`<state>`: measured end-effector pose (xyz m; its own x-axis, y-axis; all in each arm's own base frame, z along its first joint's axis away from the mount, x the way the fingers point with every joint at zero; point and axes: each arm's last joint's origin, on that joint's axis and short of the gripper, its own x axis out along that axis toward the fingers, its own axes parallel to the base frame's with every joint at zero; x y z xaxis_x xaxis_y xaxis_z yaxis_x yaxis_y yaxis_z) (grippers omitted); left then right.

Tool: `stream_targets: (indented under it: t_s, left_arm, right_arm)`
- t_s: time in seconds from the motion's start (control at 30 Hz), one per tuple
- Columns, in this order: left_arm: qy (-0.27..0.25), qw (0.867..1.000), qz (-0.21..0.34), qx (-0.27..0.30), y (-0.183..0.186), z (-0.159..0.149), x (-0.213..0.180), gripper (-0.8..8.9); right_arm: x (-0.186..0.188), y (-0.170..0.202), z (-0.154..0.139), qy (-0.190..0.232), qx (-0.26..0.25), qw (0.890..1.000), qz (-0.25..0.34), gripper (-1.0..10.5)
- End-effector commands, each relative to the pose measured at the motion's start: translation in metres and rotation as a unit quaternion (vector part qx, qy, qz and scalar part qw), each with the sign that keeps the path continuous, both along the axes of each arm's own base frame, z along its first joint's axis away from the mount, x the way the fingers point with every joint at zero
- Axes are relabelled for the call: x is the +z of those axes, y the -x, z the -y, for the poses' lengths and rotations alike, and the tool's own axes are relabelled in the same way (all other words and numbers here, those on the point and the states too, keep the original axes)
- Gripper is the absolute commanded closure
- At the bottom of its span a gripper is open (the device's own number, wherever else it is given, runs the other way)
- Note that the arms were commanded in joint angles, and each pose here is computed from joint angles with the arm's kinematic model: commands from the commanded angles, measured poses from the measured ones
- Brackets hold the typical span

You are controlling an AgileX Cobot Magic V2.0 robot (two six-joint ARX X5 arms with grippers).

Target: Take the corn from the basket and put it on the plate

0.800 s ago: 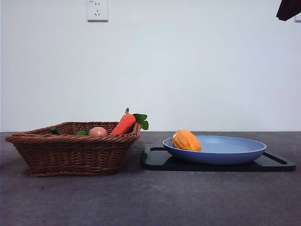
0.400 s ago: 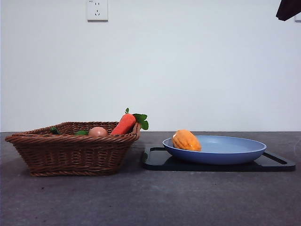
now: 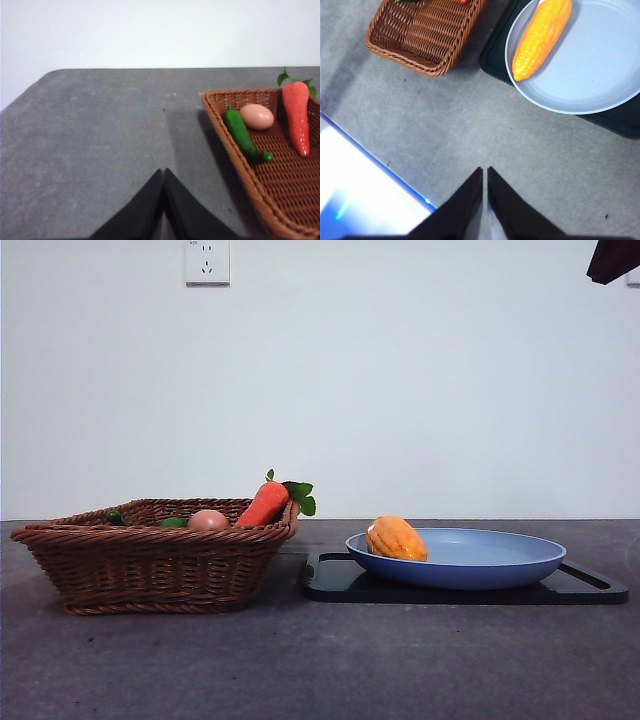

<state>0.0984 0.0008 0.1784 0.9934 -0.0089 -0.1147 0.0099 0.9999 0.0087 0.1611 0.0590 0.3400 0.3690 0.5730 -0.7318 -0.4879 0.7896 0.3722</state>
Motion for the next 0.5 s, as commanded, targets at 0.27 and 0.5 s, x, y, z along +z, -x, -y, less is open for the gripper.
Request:
stream_targets:
  t_s: [0.27,0.5]
  left_arm:
    - [0.028,1.000,-0.005,0.006,0.001,0.000,-0.026,8.10]
    - [0.038,0.999,-0.035,0.008,0.002,0.000,-0.032,8.10]
  right_arm:
    - [0.005,-0.002,-0.001,-0.003,0.004,1.000,0.012,9.4]
    - [0.005,-0.002,-0.001,-0.004,0.004,1.000,0.015,9.4]
